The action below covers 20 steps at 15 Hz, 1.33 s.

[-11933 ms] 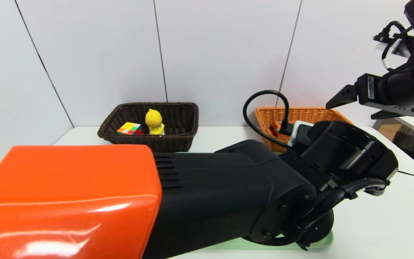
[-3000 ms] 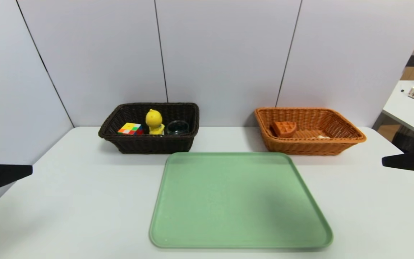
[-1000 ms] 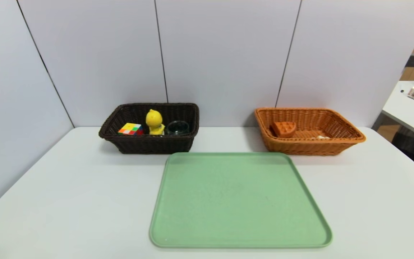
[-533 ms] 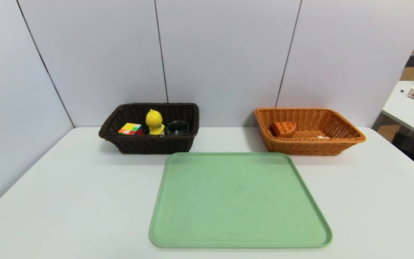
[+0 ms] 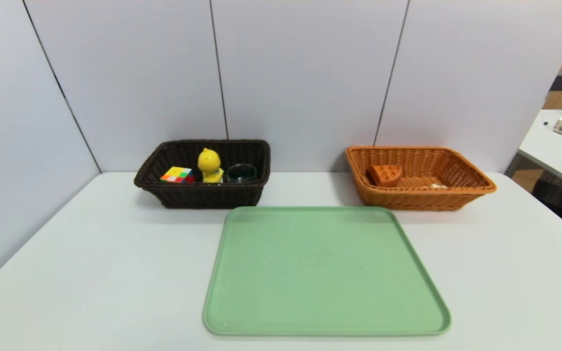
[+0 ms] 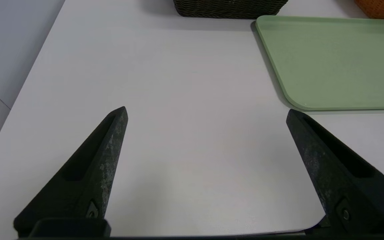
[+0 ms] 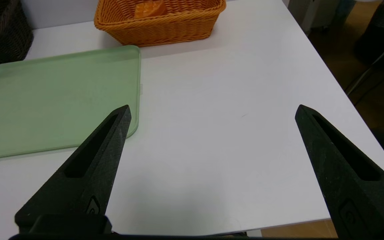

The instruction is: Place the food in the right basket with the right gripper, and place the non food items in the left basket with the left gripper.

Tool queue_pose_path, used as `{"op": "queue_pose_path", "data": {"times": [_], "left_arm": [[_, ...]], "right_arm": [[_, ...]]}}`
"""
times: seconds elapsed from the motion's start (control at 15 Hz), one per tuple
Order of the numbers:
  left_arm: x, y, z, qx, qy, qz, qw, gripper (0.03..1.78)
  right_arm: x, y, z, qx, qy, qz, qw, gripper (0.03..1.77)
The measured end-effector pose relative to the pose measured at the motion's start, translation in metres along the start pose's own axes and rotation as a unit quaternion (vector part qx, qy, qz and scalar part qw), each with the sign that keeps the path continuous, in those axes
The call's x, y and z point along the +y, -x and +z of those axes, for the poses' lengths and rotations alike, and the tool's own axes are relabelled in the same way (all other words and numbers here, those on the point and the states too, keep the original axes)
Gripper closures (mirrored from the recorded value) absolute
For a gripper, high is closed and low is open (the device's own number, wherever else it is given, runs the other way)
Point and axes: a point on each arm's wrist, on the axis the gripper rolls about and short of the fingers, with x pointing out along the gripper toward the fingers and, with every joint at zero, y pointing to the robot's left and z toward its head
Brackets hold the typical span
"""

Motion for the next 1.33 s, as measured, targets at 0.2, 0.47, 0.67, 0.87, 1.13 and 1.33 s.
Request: {"op": "queue_pose_path", "data": {"times": [0.2, 0.47, 0.67, 0.87, 1.13, 1.33], "left_arm": [[0.001, 0.002, -0.017, -0.001, -0.022, 0.005, 0.9997, 0.12], [0.003, 0.001, -0.036, -0.012, -0.030, 0.024, 0.9992, 0.12], [0.004, -0.004, -0.048, -0.042, -0.035, 0.025, 0.9982, 0.12], [0.006, -0.017, -0.057, -0.081, -0.050, 0.026, 0.9951, 0.12], [0.010, -0.037, -0.075, -0.104, -0.077, 0.027, 0.9913, 0.12], [0.011, -0.046, -0.086, -0.106, -0.077, 0.027, 0.9910, 0.12]], "right_arm": [[-0.002, 0.005, -0.021, -0.006, 0.005, -0.001, 1.0000, 0.10], [-0.005, 0.010, -0.040, -0.023, 0.017, 0.005, 0.9996, 0.10], [-0.005, 0.001, -0.047, -0.049, 0.014, -0.001, 0.9987, 0.10], [-0.005, -0.022, -0.054, -0.090, 0.013, -0.015, 0.9958, 0.10], [-0.005, -0.047, -0.082, -0.128, 0.050, -0.007, 0.9905, 0.10], [-0.006, -0.056, -0.109, -0.138, 0.064, 0.012, 0.9883, 0.10]]}}
